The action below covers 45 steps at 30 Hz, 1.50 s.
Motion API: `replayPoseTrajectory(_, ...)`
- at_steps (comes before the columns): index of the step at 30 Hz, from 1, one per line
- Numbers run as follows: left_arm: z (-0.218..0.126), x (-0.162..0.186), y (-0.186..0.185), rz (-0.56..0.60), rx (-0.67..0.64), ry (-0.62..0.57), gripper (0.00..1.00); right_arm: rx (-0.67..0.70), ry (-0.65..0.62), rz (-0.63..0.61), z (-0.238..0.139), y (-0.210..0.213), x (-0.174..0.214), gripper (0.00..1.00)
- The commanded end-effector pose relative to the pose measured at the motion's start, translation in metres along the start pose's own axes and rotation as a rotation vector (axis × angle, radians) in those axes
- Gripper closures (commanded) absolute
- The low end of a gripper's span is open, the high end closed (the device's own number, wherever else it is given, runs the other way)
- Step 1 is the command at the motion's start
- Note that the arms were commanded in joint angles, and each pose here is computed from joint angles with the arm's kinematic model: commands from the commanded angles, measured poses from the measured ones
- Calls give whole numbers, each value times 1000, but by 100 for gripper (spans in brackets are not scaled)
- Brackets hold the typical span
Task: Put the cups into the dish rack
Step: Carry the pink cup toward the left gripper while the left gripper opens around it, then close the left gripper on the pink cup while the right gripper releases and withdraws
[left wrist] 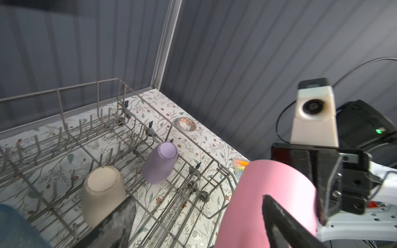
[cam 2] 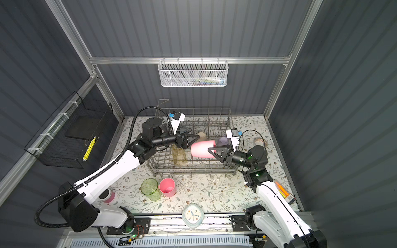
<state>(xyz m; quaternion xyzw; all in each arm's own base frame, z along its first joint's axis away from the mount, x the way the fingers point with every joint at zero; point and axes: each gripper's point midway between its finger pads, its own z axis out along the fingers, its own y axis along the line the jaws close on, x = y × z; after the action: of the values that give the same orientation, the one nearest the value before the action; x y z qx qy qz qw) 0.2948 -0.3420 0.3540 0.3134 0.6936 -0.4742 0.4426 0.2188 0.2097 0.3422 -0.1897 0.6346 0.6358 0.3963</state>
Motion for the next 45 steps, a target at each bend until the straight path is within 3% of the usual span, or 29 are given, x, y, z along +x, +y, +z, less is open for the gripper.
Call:
replayPoseTrajectory(1, -8, -14, -28, 12, 144, -43, 9, -81, -31, -31, -4, 20, -10, 91)
replayPoseTrajectory(11, 0, 9, -47, -18, 313, 59, 9, -124, -72, -12, -5, 19, -23, 91)
replayPoseTrajectory(18, 7, 23, -51, -19, 328, 113, 9, -167, -98, 13, -2, 15, -35, 91)
replayPoseTrajectory(38, 14, 19, -51, -23, 353, 98, 21, -205, -106, 59, 2, 3, -37, 89)
replayPoseTrajectory(45, 16, 18, -50, -30, 353, 94, 20, -203, -109, 65, 2, 1, -35, 89)
